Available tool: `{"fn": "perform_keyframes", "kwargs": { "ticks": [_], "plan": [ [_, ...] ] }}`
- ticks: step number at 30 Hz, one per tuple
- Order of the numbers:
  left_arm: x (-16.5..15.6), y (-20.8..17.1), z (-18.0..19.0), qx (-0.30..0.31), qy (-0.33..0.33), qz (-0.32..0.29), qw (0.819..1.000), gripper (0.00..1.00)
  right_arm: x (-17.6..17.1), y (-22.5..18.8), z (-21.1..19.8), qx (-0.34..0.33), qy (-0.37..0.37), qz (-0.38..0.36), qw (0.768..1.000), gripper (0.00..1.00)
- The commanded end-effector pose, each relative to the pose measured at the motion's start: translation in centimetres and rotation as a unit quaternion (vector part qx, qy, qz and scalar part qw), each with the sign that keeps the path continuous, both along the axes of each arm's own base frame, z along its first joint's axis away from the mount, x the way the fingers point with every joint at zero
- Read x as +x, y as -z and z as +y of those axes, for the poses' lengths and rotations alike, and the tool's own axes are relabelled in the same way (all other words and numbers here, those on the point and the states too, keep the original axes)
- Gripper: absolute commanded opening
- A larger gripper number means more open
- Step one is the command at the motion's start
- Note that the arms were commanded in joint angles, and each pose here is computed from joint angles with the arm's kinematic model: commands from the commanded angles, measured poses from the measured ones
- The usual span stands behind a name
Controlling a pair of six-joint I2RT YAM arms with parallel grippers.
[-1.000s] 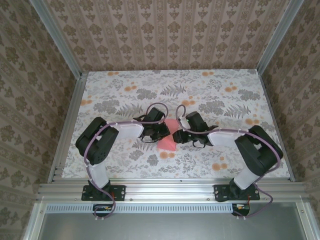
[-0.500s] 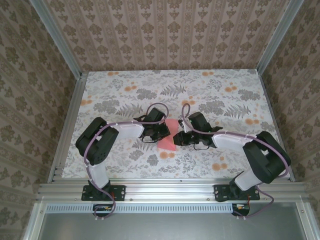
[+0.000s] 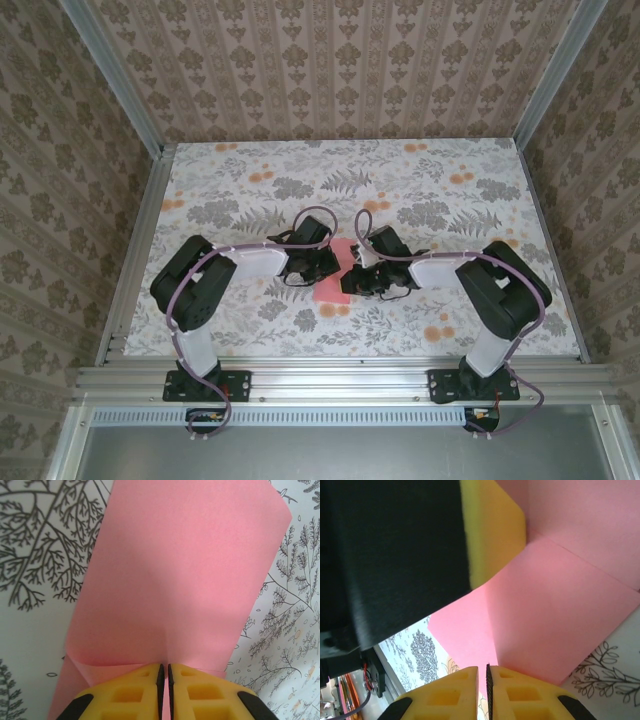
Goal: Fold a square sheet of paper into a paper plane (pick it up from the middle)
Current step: Fold the triangle a second time at the center of the table.
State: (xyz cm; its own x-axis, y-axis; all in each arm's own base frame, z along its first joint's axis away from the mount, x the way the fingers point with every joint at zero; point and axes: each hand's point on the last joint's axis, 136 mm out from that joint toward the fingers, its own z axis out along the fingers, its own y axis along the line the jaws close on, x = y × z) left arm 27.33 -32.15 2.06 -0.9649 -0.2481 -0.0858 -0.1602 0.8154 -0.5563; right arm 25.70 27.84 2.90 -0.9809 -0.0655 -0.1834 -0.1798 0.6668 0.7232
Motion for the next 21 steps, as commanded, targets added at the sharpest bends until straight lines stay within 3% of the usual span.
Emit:
{"fn": "perform_keyframes", "kwargs": {
  "ticks": [1,21],
  "plan": [
    [-1.5,0.8,1.8,0.038,0.001,0.017,0.999,0.15,0.3,-0.1,0.4,0.005,-0.001,0.014,1.0,0.15],
    [-1.1,-2.4,0.5,-0.009,0.012,-0.022,1.0,0.22,-1.1,3.5,-0.7,-0.041,-0.01,0.064,0.997,0.15]
  ]
}}
